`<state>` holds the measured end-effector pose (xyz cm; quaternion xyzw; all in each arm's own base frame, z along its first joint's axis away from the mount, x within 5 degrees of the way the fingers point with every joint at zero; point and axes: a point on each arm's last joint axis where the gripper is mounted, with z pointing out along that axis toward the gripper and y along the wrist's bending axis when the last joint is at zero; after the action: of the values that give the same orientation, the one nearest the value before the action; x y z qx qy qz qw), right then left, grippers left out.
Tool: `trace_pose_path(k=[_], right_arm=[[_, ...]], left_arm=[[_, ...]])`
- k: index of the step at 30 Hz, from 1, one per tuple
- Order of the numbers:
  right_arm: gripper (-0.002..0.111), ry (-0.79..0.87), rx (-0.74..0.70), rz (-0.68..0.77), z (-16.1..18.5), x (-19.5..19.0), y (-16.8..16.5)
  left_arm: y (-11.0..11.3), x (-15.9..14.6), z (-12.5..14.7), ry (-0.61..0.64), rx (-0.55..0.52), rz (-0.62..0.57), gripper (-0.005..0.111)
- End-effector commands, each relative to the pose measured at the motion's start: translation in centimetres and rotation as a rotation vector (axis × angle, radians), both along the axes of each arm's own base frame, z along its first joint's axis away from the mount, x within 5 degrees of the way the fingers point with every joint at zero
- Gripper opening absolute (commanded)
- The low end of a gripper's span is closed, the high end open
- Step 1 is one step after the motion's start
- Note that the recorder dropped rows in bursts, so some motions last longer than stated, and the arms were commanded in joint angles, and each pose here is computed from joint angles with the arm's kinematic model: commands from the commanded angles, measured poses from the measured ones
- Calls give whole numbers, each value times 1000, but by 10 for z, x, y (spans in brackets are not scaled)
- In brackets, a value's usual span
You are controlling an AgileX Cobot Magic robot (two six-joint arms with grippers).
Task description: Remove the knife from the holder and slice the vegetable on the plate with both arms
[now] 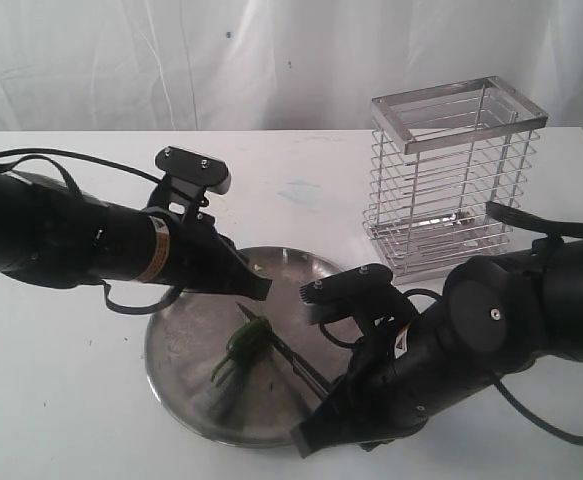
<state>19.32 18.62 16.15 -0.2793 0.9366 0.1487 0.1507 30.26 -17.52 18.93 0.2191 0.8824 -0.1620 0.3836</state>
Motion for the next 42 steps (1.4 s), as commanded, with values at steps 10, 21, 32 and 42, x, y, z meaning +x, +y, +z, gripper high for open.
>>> trace_pose_path(k=[10,21,32,42], right_arm=[[0,2,21,-23,1,1,2],[0,-9,28,-28,1,2,2],[0,-12,29,-29,1,2,3],[0,22,-5,-21,-13,5,5]], left_arm=[[-1,2,-19,38,43,-2,0],[-1,2,-23,50,45,-2,0],[-3,5,-36,79,59,-5,0],[-10,14,-65,138,89,-23,0]])
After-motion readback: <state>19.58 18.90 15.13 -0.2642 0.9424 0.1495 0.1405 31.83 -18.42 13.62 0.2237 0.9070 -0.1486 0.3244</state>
